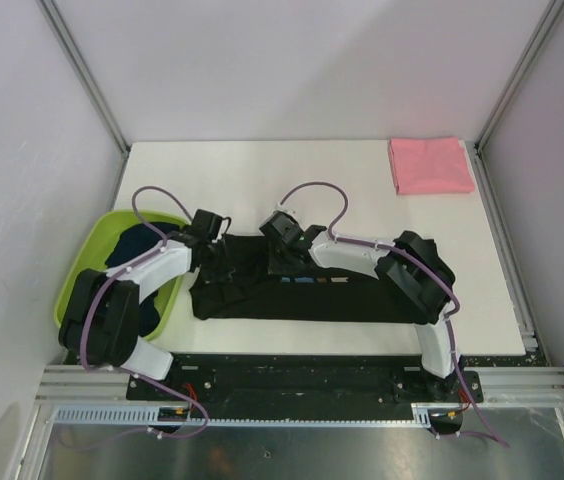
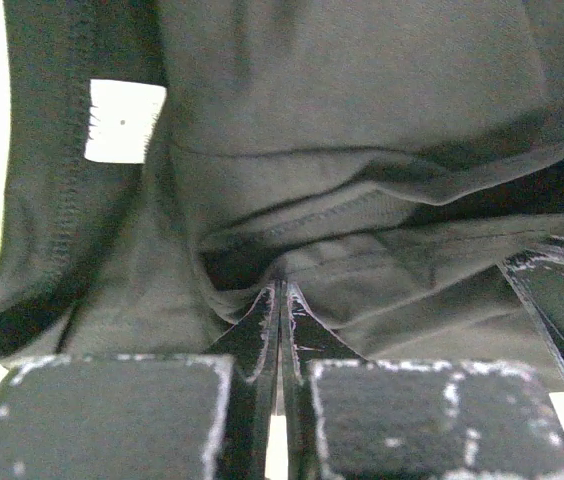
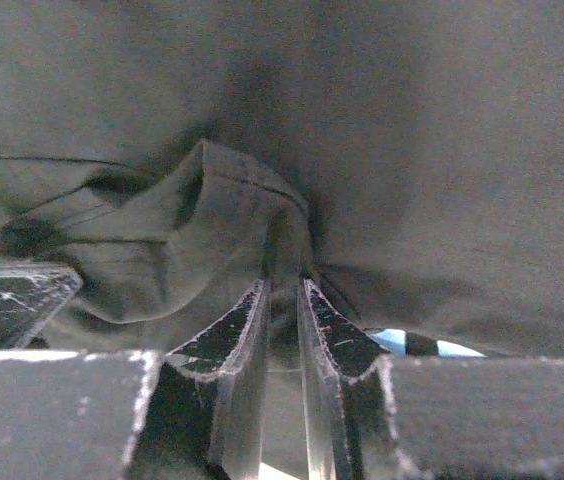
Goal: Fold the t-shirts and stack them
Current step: Fold the other side of the tshirt into a rectangle
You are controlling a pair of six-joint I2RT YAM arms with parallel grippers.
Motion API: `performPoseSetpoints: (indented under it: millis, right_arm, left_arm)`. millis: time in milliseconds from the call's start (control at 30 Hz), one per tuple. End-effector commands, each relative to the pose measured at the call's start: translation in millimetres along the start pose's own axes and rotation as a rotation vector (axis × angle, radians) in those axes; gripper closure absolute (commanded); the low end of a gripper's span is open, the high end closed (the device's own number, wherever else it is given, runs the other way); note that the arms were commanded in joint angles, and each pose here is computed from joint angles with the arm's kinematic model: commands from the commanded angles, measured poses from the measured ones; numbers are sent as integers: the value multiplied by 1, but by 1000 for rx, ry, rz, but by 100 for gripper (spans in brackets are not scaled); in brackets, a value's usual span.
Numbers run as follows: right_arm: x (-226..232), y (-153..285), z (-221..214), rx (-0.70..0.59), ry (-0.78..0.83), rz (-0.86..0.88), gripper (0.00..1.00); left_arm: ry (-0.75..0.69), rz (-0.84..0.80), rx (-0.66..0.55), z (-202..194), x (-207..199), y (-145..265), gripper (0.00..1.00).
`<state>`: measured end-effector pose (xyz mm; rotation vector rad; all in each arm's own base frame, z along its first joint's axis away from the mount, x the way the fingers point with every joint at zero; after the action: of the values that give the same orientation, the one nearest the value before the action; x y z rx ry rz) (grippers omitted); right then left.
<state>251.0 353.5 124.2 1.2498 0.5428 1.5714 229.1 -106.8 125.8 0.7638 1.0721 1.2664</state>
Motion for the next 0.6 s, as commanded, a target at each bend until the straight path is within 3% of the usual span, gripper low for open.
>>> performPoseSetpoints:
  millis: [0,133,567]
  right_arm:
    - [-11,-10,-5,15,12,-32,79]
    - [-18,-11,-7,22,10,-50,79]
    - [-17,7,2,-2,12,-34,77]
  left_arm:
    - [46,46,-43,13,8,-6,99]
    - [69,89,-59,15,15,-6,95]
    - [57,17,-206,27,11,37,68]
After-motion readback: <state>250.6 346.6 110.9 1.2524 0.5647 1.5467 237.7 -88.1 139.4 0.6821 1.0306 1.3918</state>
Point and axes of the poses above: each gripper's point midway between its finger pads, its own y axis back along the fingers, its own x axis along the line the jaws close on, z = x × y, the point moved 10 cm from there along y, back along the fingers, and after that the axes turned 11 degrees about -y, right-handed, at the moved point
